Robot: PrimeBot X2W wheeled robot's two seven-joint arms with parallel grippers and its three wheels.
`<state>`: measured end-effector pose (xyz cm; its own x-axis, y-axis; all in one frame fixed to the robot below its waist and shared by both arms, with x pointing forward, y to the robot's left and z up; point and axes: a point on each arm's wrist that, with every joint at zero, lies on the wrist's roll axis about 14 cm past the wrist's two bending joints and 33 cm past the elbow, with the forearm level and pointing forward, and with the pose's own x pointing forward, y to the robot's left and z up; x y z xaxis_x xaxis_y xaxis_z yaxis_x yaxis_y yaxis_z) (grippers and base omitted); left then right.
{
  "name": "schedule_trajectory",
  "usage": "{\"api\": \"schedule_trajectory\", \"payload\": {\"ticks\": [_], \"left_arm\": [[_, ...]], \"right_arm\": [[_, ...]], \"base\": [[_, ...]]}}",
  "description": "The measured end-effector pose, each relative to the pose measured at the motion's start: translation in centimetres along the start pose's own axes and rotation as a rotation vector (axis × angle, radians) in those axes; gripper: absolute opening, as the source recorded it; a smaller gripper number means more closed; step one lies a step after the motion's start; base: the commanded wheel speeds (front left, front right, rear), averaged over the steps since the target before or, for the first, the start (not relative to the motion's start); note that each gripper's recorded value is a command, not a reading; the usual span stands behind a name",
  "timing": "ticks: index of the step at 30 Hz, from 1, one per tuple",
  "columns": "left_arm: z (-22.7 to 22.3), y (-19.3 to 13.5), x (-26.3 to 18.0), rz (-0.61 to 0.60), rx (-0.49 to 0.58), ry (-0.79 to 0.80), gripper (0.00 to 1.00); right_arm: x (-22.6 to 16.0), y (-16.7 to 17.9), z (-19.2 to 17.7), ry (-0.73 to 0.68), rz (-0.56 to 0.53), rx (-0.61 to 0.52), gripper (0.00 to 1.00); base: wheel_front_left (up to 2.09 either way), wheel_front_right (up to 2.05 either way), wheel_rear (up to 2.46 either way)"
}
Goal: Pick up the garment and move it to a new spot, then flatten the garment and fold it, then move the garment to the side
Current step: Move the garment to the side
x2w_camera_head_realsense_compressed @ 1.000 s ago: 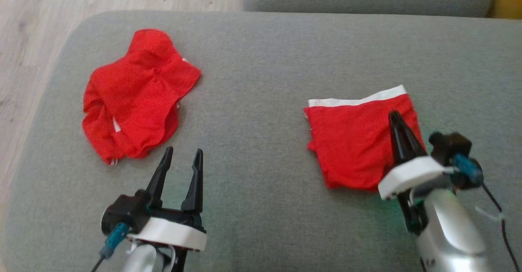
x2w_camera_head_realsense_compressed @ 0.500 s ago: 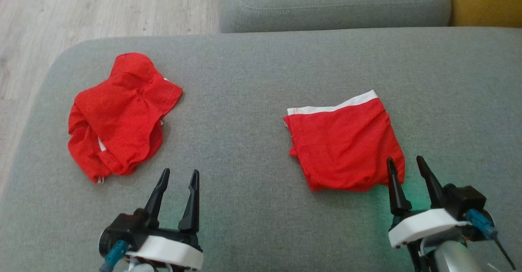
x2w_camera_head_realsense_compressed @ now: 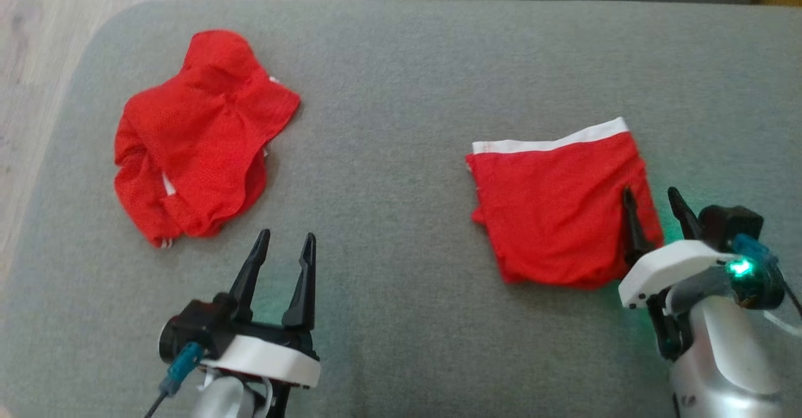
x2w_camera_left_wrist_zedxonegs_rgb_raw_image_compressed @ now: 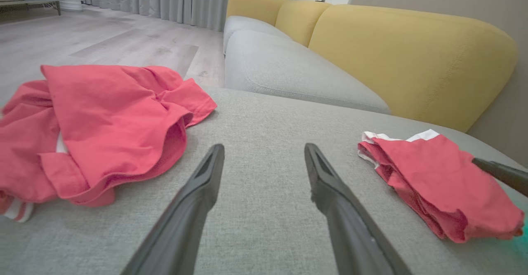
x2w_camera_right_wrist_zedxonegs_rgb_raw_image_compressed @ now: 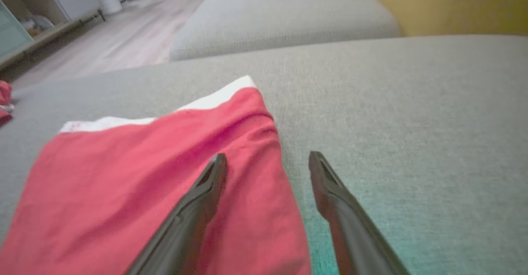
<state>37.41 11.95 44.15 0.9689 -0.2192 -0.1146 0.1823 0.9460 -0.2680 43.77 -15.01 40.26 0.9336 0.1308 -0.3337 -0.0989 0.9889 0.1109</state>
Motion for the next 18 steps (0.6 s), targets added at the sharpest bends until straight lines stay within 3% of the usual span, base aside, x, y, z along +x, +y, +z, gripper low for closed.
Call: {"api": "schedule_trajectory", "payload": {"ticks": [4, 7, 8, 9, 18], "left_arm": [[-0.5, 1.1, -0.1, 0.034, -0.011, 0.014, 1.0], [-0.6, 1.7, -0.2, 0.051, -0.01, 0.019, 1.0], [-0.6, 1.7, -0.2, 0.053, -0.01, 0.019, 1.0], [-0.6, 1.8, -0.2, 0.054, -0.01, 0.019, 1.0], [-0.2, 0.9, 0.2, 0.027, -0.008, 0.007, 1.0]], "right_arm": [[1.2, 0.3, -3.0, 0.145, 0.004, -0.011, 1.0], [2.0, 1.0, -3.6, 0.179, 0.024, -0.021, 1.0], [2.3, 1.2, -3.5, 0.189, 0.033, -0.029, 0.87], [2.5, 1.5, -3.5, 0.195, 0.043, -0.04, 0.0], [2.0, 0.9, -2.5, 0.186, 0.074, -0.199, 0.0]], "base": [[0.0, 0.0, 0.0], [0.0, 0.0, 0.0], [0.0, 0.0, 0.0], [0.0, 0.0, 0.0], [0.0, 0.0, 0.0]]}}
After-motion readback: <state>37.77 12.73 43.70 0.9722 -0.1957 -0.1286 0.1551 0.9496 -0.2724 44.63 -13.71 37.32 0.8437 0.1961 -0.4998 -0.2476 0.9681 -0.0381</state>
